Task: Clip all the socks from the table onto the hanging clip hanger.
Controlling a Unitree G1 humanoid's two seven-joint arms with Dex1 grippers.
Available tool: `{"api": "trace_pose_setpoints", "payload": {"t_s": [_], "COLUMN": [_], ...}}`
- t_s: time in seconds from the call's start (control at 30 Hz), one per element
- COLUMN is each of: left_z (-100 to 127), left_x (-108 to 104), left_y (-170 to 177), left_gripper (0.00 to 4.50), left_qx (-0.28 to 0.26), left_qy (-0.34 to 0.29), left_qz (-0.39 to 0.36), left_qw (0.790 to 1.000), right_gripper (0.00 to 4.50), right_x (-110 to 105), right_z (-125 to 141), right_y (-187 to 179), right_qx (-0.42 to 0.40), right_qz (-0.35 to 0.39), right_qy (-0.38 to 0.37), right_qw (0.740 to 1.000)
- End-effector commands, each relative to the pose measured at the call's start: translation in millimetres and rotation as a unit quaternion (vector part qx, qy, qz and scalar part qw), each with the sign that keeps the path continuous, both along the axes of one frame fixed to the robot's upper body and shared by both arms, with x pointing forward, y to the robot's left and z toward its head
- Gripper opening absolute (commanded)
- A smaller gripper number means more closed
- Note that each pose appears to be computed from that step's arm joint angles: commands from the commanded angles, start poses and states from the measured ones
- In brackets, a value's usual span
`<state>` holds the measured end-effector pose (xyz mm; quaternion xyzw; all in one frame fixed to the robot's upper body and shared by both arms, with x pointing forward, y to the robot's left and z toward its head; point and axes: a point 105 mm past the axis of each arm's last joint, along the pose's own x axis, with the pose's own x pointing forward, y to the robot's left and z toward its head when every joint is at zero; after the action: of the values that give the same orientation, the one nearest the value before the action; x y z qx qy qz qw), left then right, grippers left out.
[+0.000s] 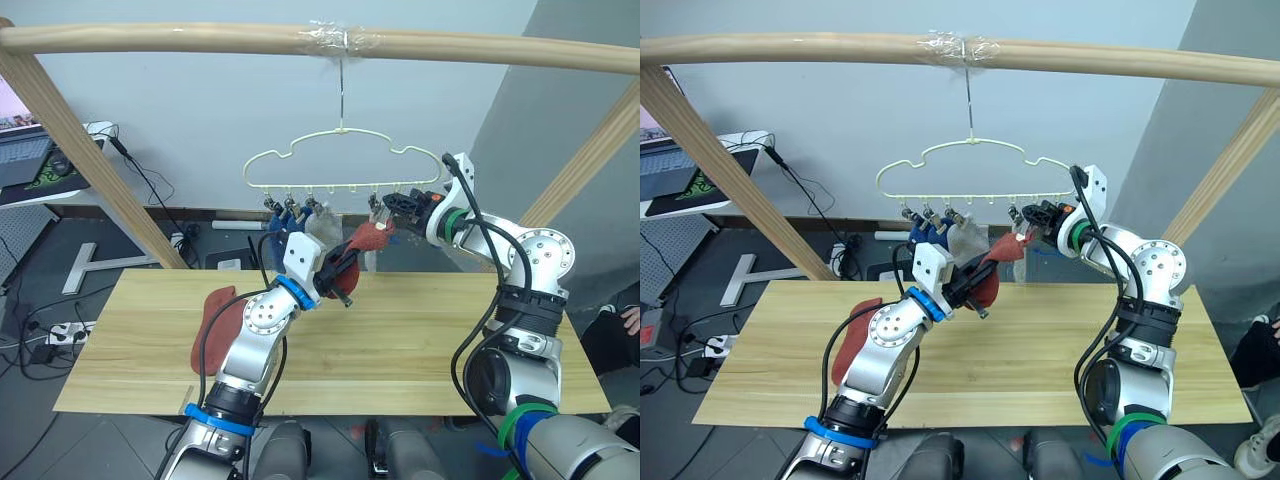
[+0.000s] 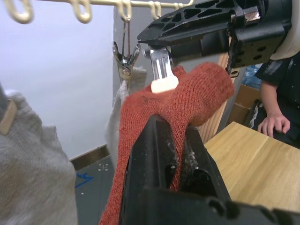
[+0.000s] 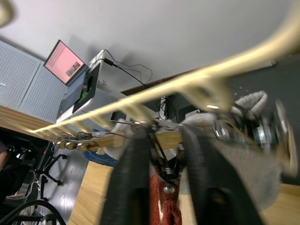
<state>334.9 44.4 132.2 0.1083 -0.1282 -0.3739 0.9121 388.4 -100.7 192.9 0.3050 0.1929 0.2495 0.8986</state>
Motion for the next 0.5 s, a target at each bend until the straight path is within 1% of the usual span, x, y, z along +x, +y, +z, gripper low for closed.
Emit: {"api": "trace_pose_setpoints", "payload": {"t_s": [0.03, 0.07, 0.1, 0.17, 0.2, 0.23, 0.27, 0.33, 0.4, 0.47, 0.5], "left_z": [13, 13, 14, 14, 15, 15, 15, 16, 16, 16, 16], "left_x": [-4, -5, -6, -6, -7, -7, -6, -4, -4, -4, -4], "left_y": [-6, -8, -9, -10, -10, -13, -15, -18, -21, -23, -24], "left_gripper": [0.00, 0.00, 0.00, 0.00, 0.00, 0.00, 0.00, 0.00, 0.00, 0.00, 0.27], "left_qx": [-0.010, -0.012, -0.013, -0.017, -0.019, -0.024, -0.037, -0.060, -0.085, -0.093, -0.095], "left_qy": [-0.022, -0.020, -0.019, -0.016, -0.014, -0.007, 0.008, 0.036, 0.064, 0.077, 0.082], "left_qz": [-0.015, -0.020, -0.023, -0.028, -0.030, -0.034, -0.036, -0.039, -0.048, -0.056, -0.058], "left_qw": [1.000, 1.000, 0.999, 0.999, 0.999, 0.999, 0.999, 0.997, 0.993, 0.991, 0.990], "right_gripper": [2.30, 2.59, 3.01, 3.68, 3.94, 4.31, 4.45, 4.45, 4.45, 4.45, 4.49], "right_x": [1, 2, 3, 4, 4, 3, 2, -1, -7, -10, -13], "right_z": [7, 9, 11, 15, 17, 20, 23, 26, 30, 33, 34], "right_y": [-10, -13, -14, -16, -17, -19, -22, -25, -25, -25, -25], "right_qx": [0.012, 0.014, 0.016, 0.019, 0.020, 0.020, 0.015, 0.006, 0.015, 0.021, 0.022], "right_qz": [-0.014, -0.016, -0.017, -0.018, -0.018, -0.016, -0.015, -0.010, 0.000, 0.004, 0.008], "right_qy": [-0.011, -0.014, -0.017, -0.022, -0.024, -0.029, -0.039, -0.054, -0.069, -0.078, -0.083], "right_qw": [1.000, 1.000, 1.000, 0.999, 0.999, 0.999, 0.999, 0.998, 0.997, 0.997, 0.996]}}
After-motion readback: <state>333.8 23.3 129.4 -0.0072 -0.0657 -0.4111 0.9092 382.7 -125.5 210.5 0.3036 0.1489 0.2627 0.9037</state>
